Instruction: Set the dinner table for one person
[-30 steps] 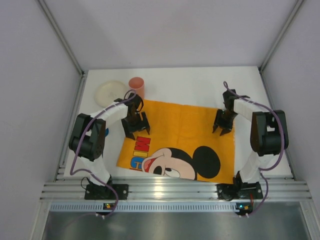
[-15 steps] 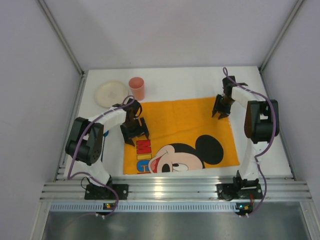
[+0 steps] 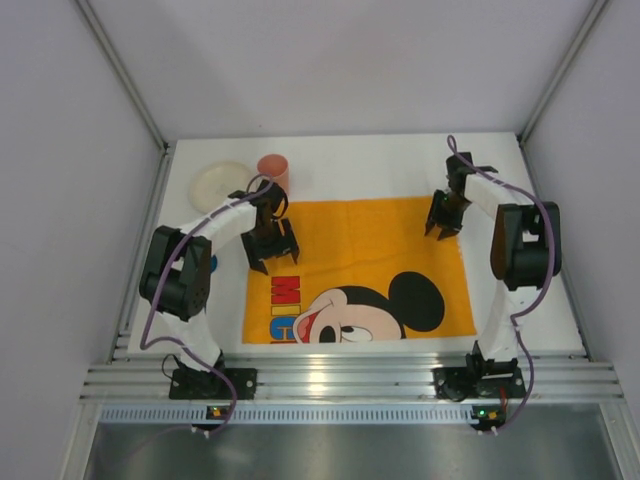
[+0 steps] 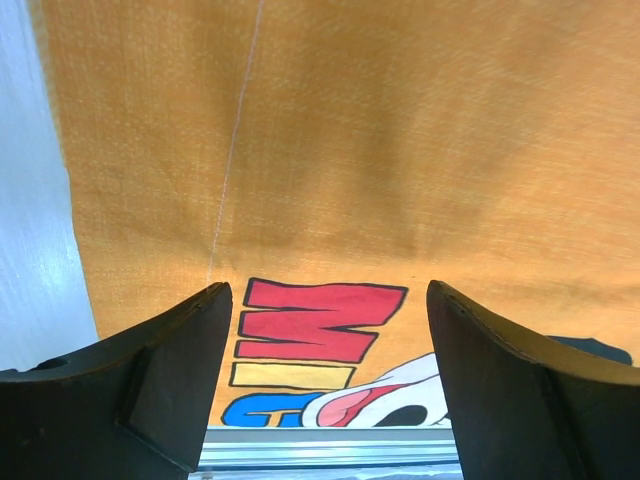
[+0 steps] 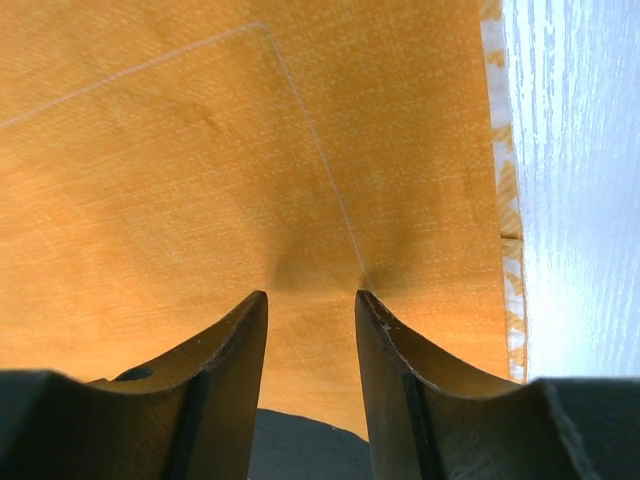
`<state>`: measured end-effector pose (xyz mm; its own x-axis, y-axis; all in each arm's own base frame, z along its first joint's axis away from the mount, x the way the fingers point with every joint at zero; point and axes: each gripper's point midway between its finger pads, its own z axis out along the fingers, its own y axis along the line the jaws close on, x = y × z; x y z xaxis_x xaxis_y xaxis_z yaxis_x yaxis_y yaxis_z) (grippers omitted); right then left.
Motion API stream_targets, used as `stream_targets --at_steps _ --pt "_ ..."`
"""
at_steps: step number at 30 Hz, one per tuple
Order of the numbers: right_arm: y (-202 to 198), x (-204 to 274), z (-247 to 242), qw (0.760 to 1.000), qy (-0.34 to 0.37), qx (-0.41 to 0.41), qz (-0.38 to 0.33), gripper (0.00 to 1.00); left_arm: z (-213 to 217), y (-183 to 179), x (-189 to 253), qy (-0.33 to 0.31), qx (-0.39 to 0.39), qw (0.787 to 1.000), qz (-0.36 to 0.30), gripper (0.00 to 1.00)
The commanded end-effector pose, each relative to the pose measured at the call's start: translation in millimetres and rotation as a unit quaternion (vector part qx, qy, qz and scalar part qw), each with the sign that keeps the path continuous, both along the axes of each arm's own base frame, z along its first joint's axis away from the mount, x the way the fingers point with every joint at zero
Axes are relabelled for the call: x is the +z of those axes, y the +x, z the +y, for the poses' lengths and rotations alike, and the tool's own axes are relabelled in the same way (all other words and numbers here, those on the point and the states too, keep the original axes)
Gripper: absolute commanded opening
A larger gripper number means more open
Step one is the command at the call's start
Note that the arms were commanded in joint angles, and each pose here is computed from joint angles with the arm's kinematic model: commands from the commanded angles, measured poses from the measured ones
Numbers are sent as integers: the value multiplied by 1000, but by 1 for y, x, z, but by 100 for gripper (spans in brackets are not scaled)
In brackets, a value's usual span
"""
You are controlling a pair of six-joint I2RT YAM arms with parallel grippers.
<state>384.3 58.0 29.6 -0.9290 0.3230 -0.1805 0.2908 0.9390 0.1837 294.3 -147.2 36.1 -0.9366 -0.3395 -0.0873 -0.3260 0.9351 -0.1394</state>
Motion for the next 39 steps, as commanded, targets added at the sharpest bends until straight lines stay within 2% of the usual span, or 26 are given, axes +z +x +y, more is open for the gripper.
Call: stream_targets --at_steps 1,6,7,8,10,12,15,21,26,33,39 --pt "27 57 0 997 12 7 -77 41 0 5 22 -2 9 1000 -10 84" --pt "35 114 14 990 51 17 -129 44 -2 8 79 -18 46 997 -56 84" --pt "33 133 17 987 58 20 -148 48 -3 17 106 -26 49 994 -94 85" --pt "30 145 22 985 72 27 -155 49 6 24 118 -5 54 991 -120 86" --pt "21 176 30 977 90 39 -190 55 12 41 156 3 58 981 -185 93" --pt "6 181 35 975 100 45 -194 58 27 58 174 37 58 969 -238 98" --pt "-28 192 39 970 118 43 -206 62 37 94 201 35 73 954 -290 98" --pt "-78 174 32 977 105 43 -180 63 47 159 194 34 94 951 -293 97" --pt "-104 170 25 980 91 41 -171 63 49 196 172 30 96 950 -296 93" --pt "-134 165 13 983 62 39 -165 63 58 220 138 37 109 954 -277 87" --pt "-150 157 12 985 62 32 -159 62 55 231 126 30 107 954 -279 83"
